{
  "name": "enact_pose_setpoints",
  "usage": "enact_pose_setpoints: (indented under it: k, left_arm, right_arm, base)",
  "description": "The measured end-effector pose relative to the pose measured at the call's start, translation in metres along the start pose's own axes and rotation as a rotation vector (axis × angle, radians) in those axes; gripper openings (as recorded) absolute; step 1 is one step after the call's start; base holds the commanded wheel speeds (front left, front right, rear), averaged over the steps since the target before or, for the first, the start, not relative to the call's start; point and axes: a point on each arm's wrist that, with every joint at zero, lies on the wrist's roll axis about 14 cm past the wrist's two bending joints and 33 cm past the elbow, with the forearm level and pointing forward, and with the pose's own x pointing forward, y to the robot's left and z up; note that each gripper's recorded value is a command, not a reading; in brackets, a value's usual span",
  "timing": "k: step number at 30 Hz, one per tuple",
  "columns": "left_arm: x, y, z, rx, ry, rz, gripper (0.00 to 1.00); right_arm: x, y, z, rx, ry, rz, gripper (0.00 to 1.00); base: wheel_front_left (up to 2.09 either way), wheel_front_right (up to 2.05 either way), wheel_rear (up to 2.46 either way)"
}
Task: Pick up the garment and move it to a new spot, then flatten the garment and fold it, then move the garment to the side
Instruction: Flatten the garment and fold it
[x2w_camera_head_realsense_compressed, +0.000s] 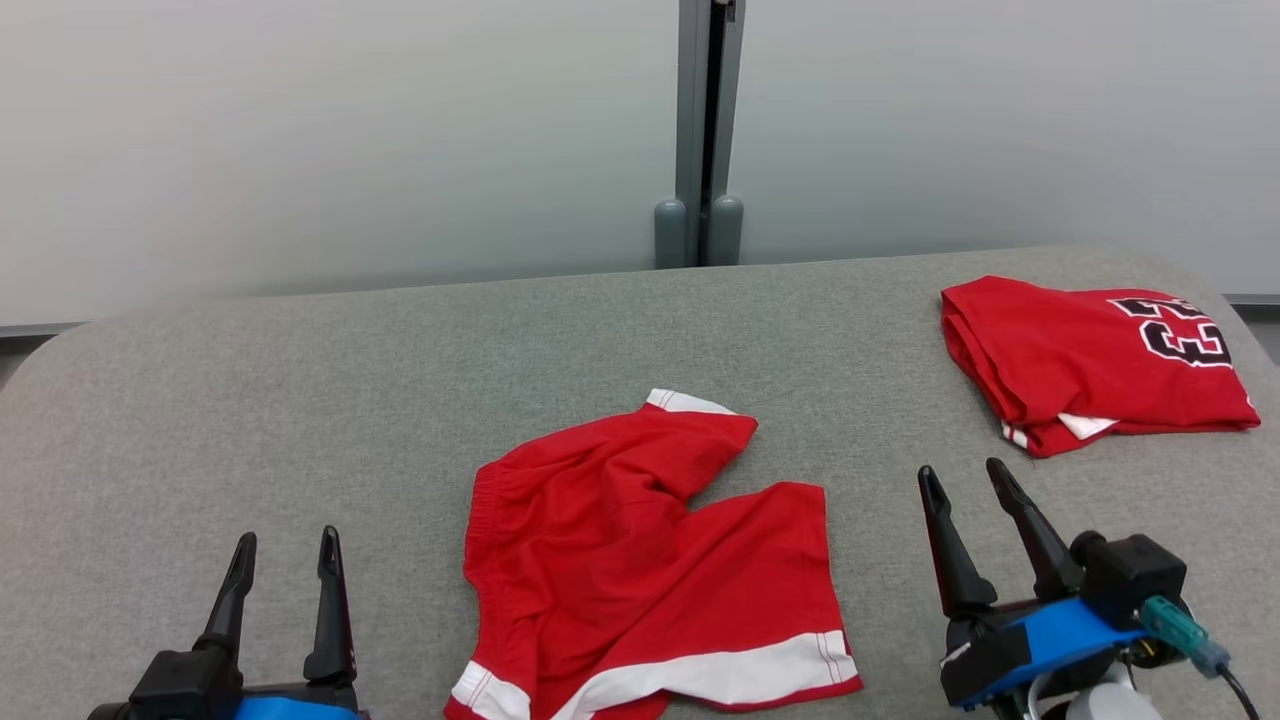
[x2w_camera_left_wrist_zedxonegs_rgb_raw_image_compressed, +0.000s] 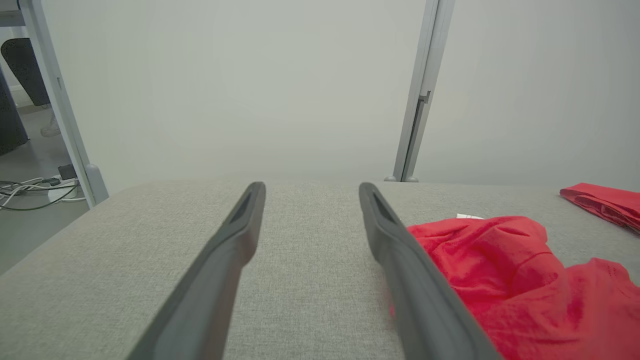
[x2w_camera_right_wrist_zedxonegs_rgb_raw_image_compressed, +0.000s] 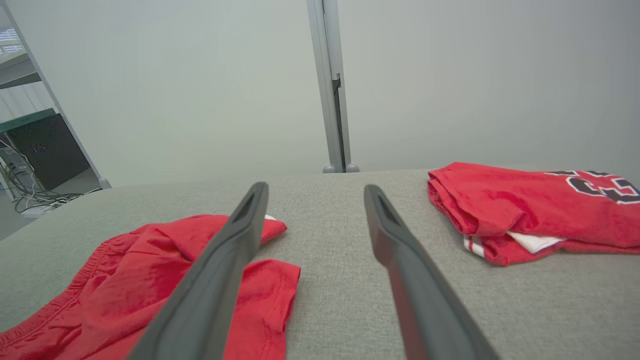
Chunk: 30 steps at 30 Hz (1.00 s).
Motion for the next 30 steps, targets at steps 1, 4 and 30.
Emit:
enact_pose_setpoints:
  k: [1, 4, 30]
  left_arm:
    - [0.0, -0.001, 0.0, 0.002, -0.001, -0.003, 1.0]
    - [-0.002, -0.001, 0.0, 0.004, 0.0, -0.004, 1.0]
    - [-0.013, 0.008, -0.002, 0.013, 0.008, 0.022, 1.0]
  right_arm:
    - [-0.003, 0.001, 0.002, 0.002, -0.007, -0.002, 1.0]
    - [-0.01, 0.005, 0.004, -0.001, -0.019, 0.002, 1.0]
    - [-0.034, 0.03, -0.026, 0.016, 0.063, 0.041, 1.0]
  base:
    - [0.0, 0.0, 0.0]
    - [0.0, 0.0, 0.0]
    - [0.0, 0.0, 0.0]
